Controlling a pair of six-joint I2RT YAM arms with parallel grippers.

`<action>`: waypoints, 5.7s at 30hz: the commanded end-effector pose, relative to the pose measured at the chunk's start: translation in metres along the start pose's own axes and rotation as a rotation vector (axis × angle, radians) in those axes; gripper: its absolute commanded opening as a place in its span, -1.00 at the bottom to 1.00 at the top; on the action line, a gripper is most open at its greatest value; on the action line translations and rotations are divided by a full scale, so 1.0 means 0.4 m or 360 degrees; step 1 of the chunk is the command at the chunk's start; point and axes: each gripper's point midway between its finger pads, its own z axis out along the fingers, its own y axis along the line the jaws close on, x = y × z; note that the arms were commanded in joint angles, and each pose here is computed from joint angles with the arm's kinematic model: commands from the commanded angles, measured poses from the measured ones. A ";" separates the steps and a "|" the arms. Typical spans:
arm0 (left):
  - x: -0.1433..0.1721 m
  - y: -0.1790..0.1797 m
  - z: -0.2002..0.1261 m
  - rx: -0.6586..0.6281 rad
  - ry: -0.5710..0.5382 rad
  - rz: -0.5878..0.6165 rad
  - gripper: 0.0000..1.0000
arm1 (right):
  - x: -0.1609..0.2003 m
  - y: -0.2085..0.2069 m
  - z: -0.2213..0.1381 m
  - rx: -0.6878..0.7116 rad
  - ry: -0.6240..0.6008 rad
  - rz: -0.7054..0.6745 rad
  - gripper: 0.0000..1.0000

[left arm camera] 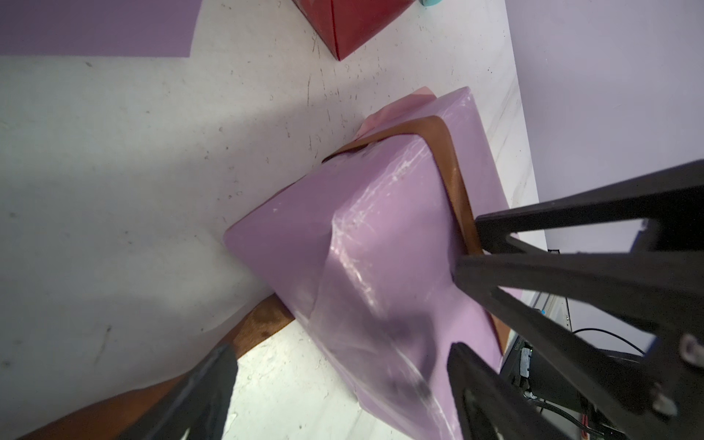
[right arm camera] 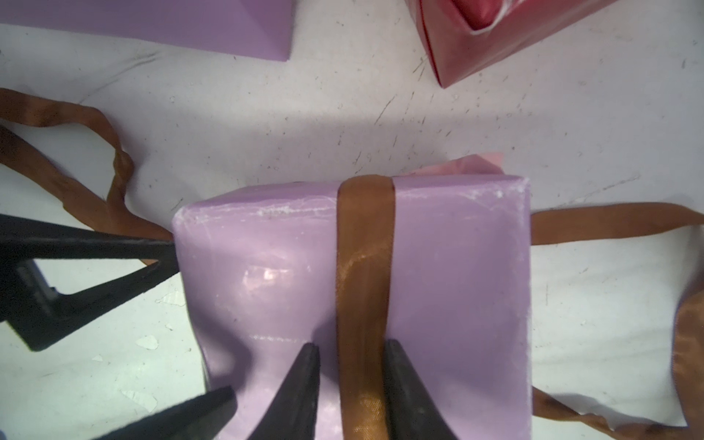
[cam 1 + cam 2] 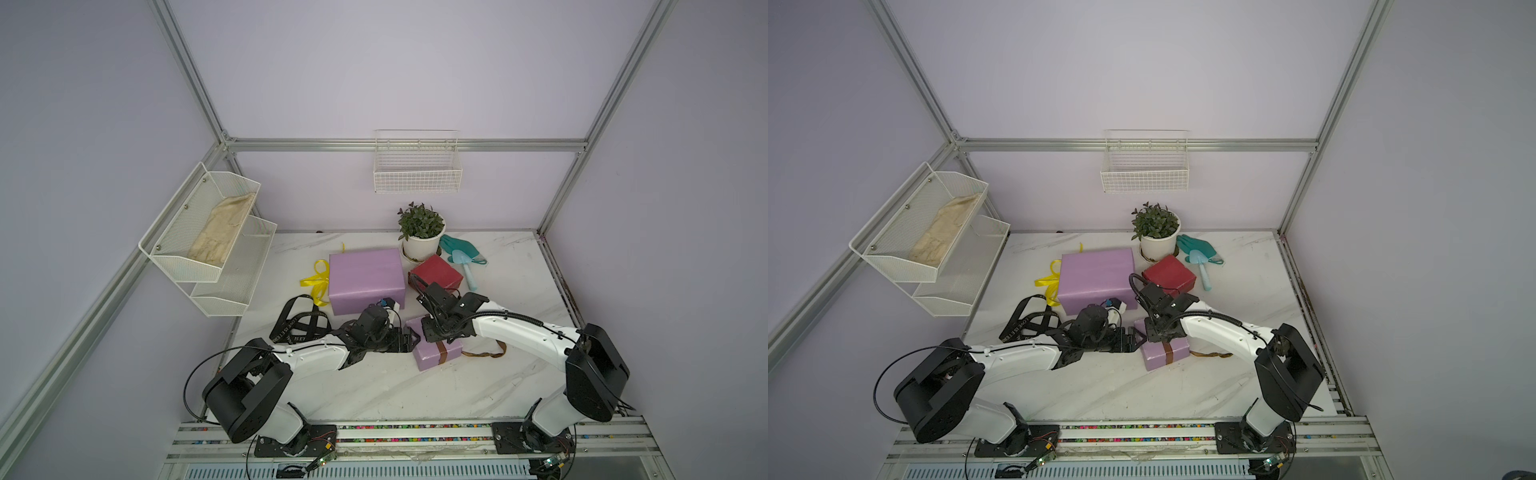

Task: Untie the ribbon bows on the gift boxes
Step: Pull the ribbon from the gift box.

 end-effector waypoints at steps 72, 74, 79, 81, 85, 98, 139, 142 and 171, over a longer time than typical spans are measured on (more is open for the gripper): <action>-0.042 -0.037 -0.003 -0.0103 0.0188 0.0225 1.00 | -0.408 0.079 -0.784 -0.1250 -0.1244 0.0112 -1.00; -0.050 -0.055 -0.040 -0.0075 0.0180 0.0312 1.00 | -0.406 0.075 -0.778 -0.1235 -0.1243 0.0112 -1.00; -0.062 -0.073 -0.149 -0.0090 0.0049 0.0564 1.00 | -0.409 0.074 -0.795 -0.1235 -0.1272 0.0097 -1.00; -0.071 -0.116 -0.182 0.0019 -0.0038 0.0701 1.00 | -0.412 0.079 -0.795 -0.1247 -0.1265 0.0094 -1.00; -0.117 -0.233 -0.230 0.0235 -0.0273 0.0915 1.00 | -0.415 0.088 -0.789 -0.1278 -0.1231 0.0101 -1.00; -0.298 -0.270 -0.145 0.0107 -0.0562 0.1115 1.00 | -0.320 0.103 -0.845 -0.1458 -0.1103 0.0077 -1.00; -0.218 -0.273 -0.021 0.0626 -0.0292 0.1056 -1.00 | -0.329 -0.113 -0.676 -0.0713 -0.1268 0.0383 -1.00; -0.188 -0.260 -0.032 0.0640 -0.0252 0.0976 -1.00 | -0.364 -0.209 -0.623 -0.0389 -0.1323 0.0471 -1.00; -0.233 -0.331 -0.069 0.0793 -0.0171 0.0361 -1.00 | -0.056 -0.109 -0.153 -0.0829 -0.0416 0.0358 0.81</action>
